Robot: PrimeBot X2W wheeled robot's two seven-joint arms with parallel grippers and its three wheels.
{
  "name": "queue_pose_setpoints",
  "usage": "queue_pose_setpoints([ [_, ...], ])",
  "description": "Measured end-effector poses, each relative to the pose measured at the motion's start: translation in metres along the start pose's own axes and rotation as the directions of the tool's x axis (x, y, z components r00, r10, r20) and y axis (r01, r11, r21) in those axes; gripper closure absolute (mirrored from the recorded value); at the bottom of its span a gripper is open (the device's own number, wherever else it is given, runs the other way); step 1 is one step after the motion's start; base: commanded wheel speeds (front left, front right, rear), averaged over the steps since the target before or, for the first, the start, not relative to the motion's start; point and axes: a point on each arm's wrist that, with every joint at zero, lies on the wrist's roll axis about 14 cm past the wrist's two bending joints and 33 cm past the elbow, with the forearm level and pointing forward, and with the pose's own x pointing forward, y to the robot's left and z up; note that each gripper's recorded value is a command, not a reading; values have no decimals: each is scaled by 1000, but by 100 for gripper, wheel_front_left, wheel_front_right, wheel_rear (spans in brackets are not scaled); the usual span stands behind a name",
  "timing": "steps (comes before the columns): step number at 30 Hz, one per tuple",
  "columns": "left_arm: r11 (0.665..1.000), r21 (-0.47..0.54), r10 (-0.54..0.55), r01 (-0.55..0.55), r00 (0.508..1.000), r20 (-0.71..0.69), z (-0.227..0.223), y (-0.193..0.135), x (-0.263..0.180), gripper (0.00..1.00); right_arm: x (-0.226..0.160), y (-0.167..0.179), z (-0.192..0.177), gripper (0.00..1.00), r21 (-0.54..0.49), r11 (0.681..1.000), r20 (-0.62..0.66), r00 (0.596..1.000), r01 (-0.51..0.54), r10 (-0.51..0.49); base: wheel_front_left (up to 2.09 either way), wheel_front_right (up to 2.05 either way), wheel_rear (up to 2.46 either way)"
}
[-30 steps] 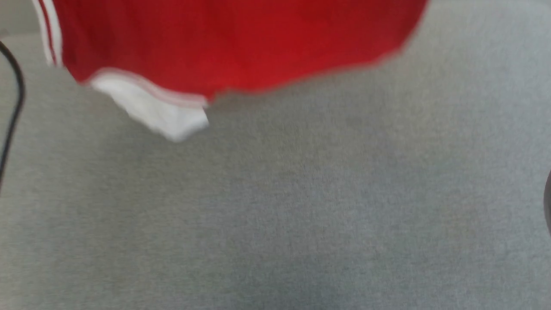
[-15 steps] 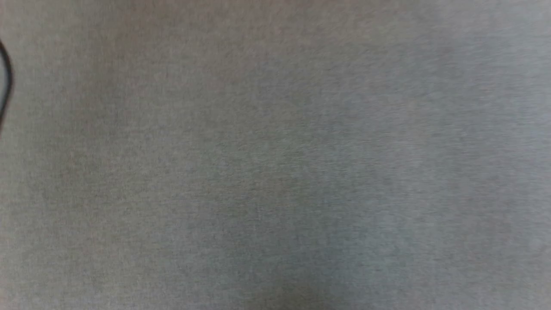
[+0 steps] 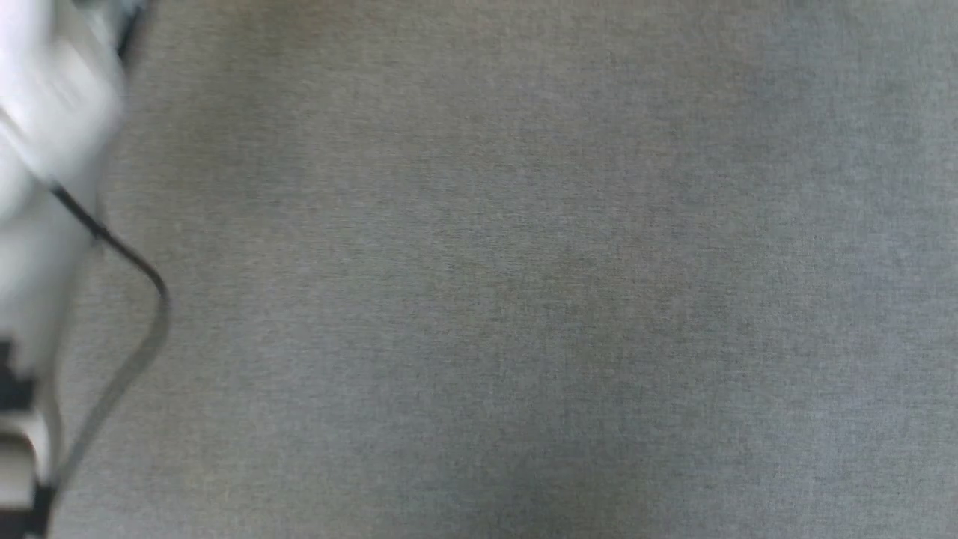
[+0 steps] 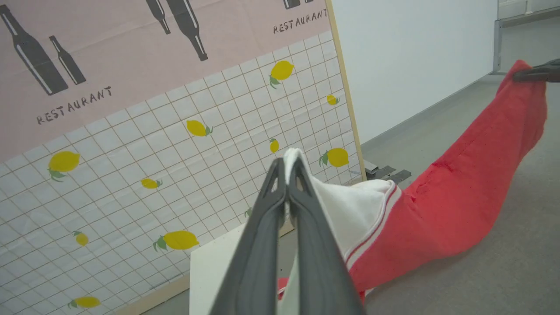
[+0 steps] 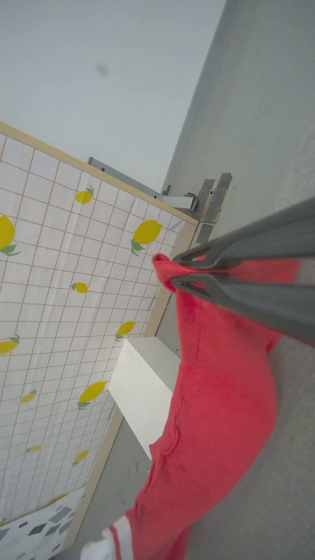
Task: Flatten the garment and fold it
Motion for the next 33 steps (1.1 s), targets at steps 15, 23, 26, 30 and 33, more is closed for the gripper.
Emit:
queue_pose_setpoints([
  [15, 978, -204, -7, -41, 972, -233, -25, -88, -153, 100, -147, 7, -49, 100, 161, 987, -104, 994, 26, -10, 0, 0, 0],
  [23, 940, -328, -52, -97, 907, -418, -47, -134, -226, 100, -227, 17, -89, 100, 256, 958, -247, 967, 130, -65, 0, 0, 0],
  [26, 921, -370, -75, -120, 879, -471, -50, -147, -248, 100, -257, 15, -106, 100, 265, 948, -321, 943, 177, -87, 0, 0, 0],
  [30, 890, -426, -121, -159, 821, -558, -55, -167, -282, 100, -294, 21, -125, 100, 295, 928, -404, 910, 229, -96, 0, 0, 0],
  [33, 879, -442, -166, -179, 754, -636, -62, -181, -313, 100, -321, 31, -141, 100, 307, 919, -470, 879, 248, -80, 0, 0, 0],
])
